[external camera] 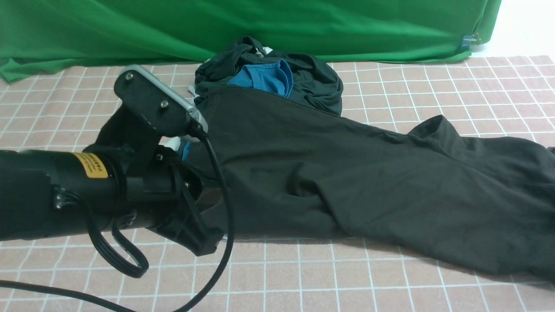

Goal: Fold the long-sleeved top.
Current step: Use the right arm to clamp the right edge of the fabric, then use the right arm to drag the right edge of the fabric to the left and folds it over the left edge

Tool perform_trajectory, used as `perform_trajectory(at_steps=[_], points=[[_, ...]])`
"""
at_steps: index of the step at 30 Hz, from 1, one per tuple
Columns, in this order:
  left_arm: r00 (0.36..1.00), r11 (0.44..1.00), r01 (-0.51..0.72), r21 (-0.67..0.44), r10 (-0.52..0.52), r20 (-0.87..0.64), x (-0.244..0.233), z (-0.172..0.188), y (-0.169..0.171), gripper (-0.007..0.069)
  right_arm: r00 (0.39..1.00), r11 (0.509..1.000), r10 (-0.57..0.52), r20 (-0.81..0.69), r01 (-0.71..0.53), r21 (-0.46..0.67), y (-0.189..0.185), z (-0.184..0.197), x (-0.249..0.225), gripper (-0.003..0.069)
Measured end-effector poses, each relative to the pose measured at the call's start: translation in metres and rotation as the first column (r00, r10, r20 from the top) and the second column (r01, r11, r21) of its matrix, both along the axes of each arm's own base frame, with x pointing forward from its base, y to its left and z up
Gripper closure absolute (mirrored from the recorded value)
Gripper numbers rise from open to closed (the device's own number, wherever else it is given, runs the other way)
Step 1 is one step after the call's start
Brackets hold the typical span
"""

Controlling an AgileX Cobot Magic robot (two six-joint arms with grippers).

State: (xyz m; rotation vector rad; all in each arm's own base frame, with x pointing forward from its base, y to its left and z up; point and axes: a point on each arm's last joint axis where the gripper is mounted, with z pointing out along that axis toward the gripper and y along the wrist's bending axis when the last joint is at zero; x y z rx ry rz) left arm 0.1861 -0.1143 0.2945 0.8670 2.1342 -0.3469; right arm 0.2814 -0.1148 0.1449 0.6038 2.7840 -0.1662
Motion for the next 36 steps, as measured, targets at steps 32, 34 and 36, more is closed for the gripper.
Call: perform_trajectory(at_steps=[32, 34, 36], points=[[1.000, 1.000, 0.004, 0.013, -0.004, 0.008, 0.000, 0.000, 0.001, 0.0607, 0.983, 0.955, -0.155, 0.098, 0.175, -0.239, -0.012, 0.149, -0.089, 0.0562], [1.000, 1.000, 0.004, 0.013, -0.004, 0.008, 0.000, 0.000, 0.001, 0.0607, 0.979, 0.957, -0.147, 0.138, 0.176, -0.231, -0.008, 0.161, -0.094, 0.0562], [1.000, 1.000, 0.005, 0.016, -0.005, 0.009, 0.000, 0.000, 0.001, 0.0607, 0.975, 0.966, -0.130, 0.182, 0.166, -0.197, -0.001, 0.169, -0.096, 0.0562]])
